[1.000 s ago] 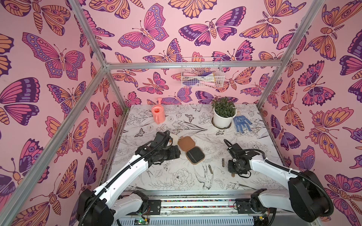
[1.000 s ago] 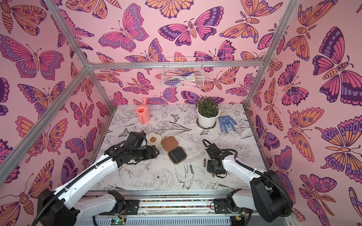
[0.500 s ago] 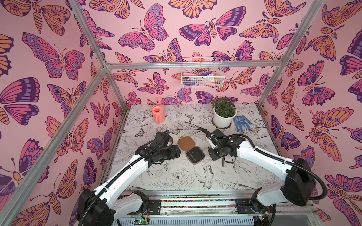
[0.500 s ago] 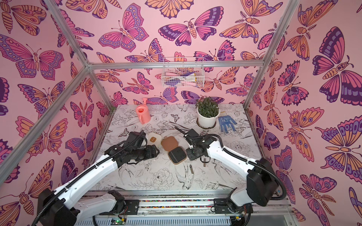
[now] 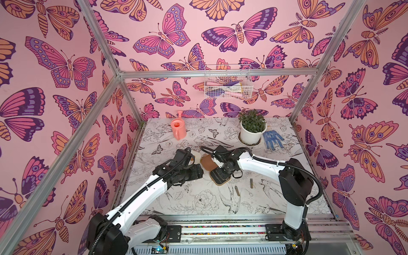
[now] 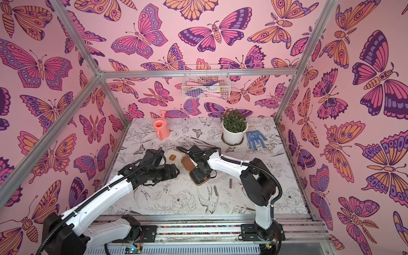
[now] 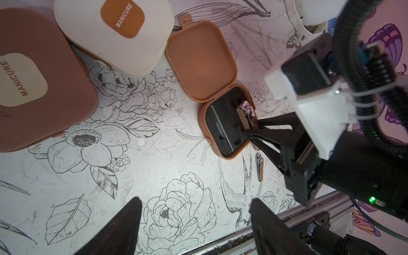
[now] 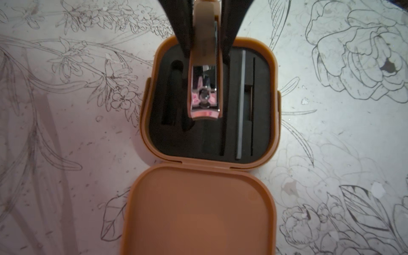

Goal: Organize nail clipper sets
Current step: Place the nail clipper in the storage box.

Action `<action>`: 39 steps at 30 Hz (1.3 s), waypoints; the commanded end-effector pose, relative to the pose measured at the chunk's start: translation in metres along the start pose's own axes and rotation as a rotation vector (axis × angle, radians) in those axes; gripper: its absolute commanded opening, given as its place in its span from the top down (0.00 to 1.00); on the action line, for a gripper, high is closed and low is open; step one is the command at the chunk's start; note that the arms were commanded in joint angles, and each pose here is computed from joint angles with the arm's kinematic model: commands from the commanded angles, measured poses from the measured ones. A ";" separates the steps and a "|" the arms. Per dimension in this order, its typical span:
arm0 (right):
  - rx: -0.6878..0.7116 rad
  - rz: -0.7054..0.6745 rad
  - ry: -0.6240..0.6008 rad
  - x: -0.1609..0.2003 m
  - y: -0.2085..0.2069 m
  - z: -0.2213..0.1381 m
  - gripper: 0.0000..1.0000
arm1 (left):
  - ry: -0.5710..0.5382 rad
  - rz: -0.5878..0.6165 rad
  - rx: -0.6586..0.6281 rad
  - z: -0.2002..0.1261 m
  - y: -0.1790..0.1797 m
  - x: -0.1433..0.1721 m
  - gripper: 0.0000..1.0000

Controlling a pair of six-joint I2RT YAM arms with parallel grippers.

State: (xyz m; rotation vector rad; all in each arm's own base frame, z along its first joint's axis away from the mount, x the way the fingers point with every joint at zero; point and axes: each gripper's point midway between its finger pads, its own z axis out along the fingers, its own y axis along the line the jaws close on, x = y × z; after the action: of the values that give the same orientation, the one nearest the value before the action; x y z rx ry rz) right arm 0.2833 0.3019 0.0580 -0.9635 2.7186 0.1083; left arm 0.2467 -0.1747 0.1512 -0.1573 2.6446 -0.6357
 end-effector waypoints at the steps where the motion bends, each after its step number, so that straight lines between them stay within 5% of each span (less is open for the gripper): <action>1: -0.019 -0.018 -0.016 -0.011 0.008 0.001 1.00 | -0.001 -0.004 -0.009 0.000 0.002 0.002 0.21; 39: -0.004 0.078 0.063 -0.004 0.013 0.036 1.00 | 0.002 0.000 -0.012 0.000 0.004 0.004 0.21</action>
State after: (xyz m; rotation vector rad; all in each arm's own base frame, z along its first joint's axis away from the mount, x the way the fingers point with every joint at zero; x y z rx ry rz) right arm 0.2873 0.3181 0.0326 -0.8770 2.7893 0.1182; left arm 0.2468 -0.1748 0.1513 -0.1572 2.6442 -0.6359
